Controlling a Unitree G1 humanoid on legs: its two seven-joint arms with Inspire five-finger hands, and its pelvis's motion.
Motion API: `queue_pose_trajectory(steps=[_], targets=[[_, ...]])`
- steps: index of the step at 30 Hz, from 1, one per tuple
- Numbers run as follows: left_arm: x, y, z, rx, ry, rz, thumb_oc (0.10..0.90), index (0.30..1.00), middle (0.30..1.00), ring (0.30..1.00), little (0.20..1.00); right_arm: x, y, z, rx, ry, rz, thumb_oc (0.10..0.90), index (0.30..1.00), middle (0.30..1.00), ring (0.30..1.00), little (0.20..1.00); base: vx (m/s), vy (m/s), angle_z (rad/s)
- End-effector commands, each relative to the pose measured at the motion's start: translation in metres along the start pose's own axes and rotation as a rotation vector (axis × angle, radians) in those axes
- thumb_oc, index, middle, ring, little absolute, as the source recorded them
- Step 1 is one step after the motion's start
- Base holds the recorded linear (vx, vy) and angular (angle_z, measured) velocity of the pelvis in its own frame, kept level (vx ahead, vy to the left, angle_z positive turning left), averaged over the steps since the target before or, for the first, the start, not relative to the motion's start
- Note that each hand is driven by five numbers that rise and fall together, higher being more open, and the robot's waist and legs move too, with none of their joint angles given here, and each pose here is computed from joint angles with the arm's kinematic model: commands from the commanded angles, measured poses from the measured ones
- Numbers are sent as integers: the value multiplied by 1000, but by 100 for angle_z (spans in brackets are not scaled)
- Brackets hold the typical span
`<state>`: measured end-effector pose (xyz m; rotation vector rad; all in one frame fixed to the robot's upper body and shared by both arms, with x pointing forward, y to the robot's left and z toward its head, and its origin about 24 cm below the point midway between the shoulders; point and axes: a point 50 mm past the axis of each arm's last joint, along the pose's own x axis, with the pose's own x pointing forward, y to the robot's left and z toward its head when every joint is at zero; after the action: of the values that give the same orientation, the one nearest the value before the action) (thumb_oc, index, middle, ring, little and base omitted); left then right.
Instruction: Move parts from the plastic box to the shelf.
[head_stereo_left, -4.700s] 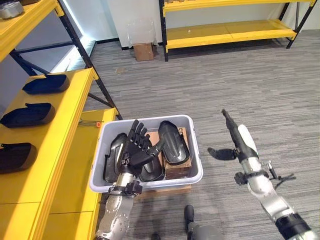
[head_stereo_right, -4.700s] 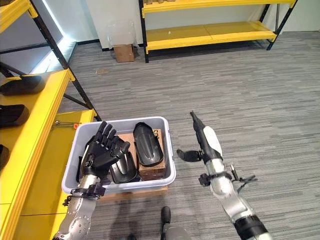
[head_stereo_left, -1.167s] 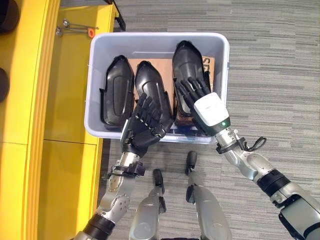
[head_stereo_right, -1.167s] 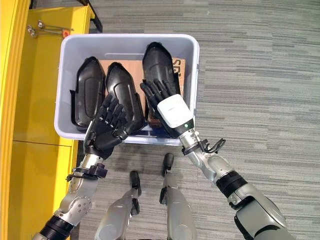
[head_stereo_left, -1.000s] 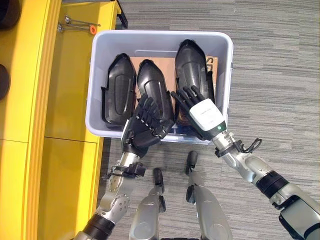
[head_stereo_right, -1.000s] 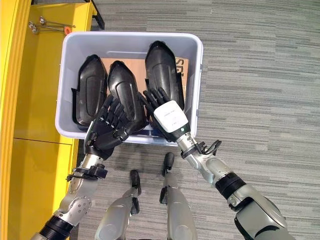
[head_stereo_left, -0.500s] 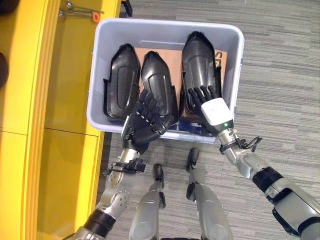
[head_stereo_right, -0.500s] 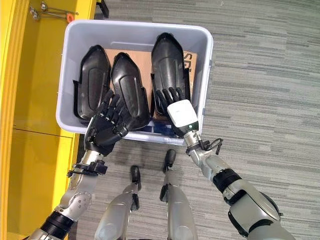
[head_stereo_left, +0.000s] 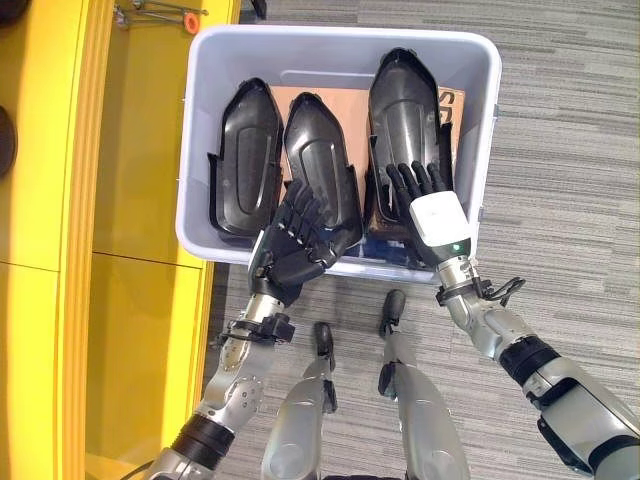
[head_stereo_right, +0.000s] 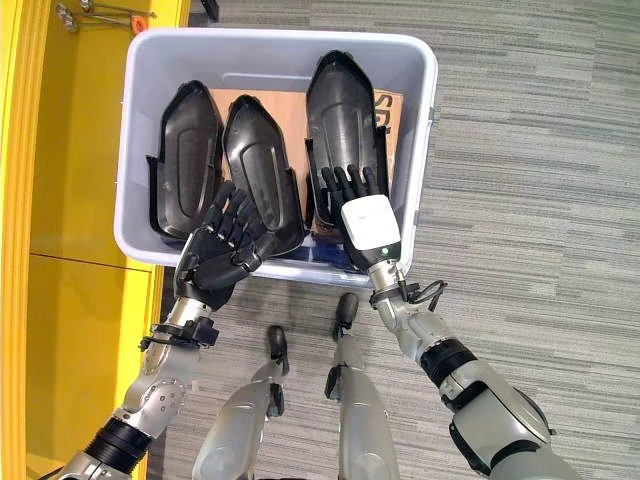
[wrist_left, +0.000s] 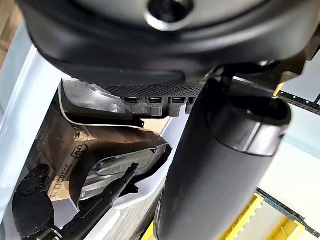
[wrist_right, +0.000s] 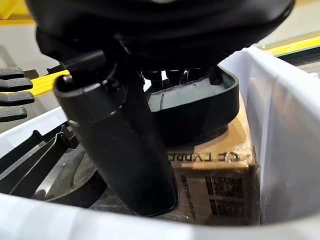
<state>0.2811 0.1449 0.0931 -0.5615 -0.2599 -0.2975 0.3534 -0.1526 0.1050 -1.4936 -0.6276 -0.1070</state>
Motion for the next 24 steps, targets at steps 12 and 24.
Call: queue_pose_trajectory(steps=[12,24], targets=[[8,-23,21,-13,-160,-167,900,1000,1000,1000,1000,27,-9,-18,-197,44,36,900,1000,1000,1000,1000,-18,-14,3],[8,-22,8,-35,-114,-188,900,1000,1000,1000,1000,0,18,-63,-192,433,223,400,300,300,300,300,-9,-25,7]])
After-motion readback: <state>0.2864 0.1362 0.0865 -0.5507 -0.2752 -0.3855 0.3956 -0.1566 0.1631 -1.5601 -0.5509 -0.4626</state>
